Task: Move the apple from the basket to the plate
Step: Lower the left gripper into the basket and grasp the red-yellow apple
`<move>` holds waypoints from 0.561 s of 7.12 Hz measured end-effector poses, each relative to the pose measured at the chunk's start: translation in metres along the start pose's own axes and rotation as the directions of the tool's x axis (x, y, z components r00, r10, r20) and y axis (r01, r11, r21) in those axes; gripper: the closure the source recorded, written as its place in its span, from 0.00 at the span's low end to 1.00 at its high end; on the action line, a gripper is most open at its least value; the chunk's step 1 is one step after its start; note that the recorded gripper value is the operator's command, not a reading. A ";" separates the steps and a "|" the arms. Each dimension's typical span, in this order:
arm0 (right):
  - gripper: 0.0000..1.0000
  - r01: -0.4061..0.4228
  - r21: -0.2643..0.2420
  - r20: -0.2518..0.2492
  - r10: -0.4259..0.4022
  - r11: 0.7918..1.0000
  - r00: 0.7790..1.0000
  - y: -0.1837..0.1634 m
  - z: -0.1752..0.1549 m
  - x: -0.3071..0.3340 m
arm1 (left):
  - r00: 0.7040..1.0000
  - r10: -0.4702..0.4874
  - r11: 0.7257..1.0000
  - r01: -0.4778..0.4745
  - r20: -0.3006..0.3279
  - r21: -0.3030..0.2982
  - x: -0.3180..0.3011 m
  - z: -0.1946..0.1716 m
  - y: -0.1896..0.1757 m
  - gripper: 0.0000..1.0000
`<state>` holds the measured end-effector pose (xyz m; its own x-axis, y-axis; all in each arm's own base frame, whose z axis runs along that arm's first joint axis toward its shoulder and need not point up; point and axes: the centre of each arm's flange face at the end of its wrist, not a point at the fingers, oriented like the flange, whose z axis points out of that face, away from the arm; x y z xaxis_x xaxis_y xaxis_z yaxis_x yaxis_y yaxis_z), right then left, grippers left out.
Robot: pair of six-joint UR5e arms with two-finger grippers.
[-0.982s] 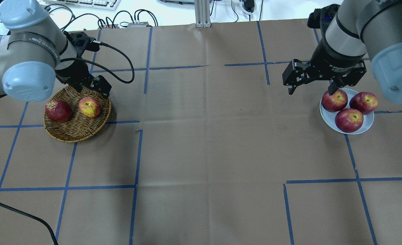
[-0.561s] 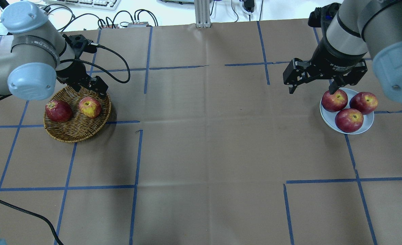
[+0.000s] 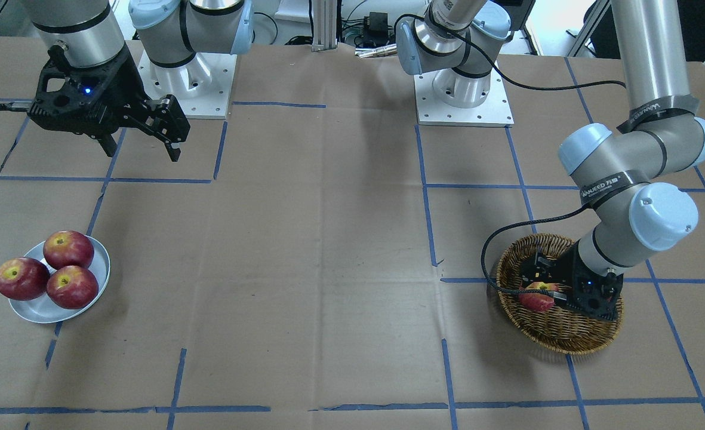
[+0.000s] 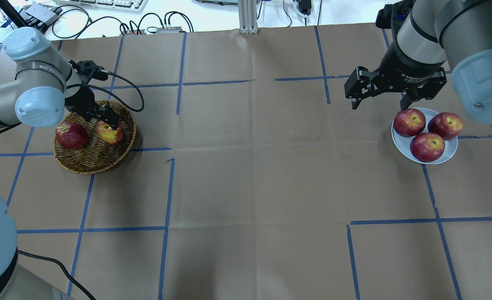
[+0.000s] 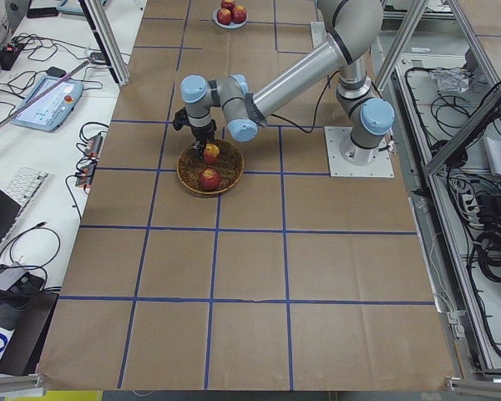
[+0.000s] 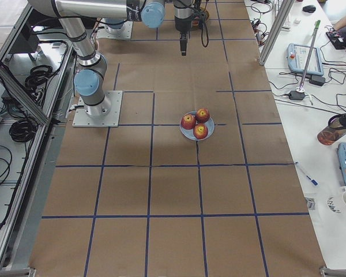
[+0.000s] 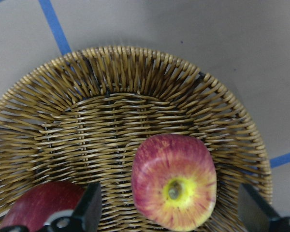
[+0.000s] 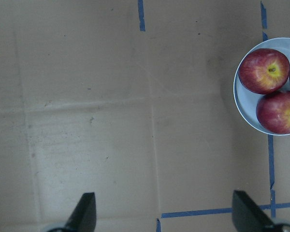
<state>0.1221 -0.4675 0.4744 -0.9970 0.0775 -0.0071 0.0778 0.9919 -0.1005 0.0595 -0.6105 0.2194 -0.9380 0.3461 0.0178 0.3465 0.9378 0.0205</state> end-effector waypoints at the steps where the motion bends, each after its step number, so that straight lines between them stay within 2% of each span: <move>1: 0.00 0.000 0.003 0.000 0.000 1.000 1.000 0.000 -0.001 0.000 | 1.000 0.000 1.000 0.000 -0.002 -0.002 -0.002 0.010 -0.002 0.17; 2: 0.00 0.000 0.001 -0.006 0.000 1.000 1.000 0.000 0.001 0.001 | 1.000 -0.001 1.000 0.001 -0.002 0.000 -0.004 0.018 -0.004 0.39; 3: 0.00 -0.001 -0.003 -0.018 0.001 1.000 1.000 -0.002 0.005 0.003 | 1.000 -0.003 1.000 0.003 -0.002 -0.001 -0.003 0.023 -0.005 0.45; 4: 0.00 -0.015 -0.006 -0.029 0.014 1.000 0.999 -0.003 0.008 0.004 | 1.000 -0.003 1.000 0.003 -0.003 -0.003 -0.002 0.024 -0.004 0.47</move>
<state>0.1182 -0.4705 0.4668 -0.9953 0.0947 0.0199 0.0924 0.9913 -0.0940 0.0593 -0.6144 0.1953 -0.9389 0.3435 0.0205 0.3439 0.9387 0.0231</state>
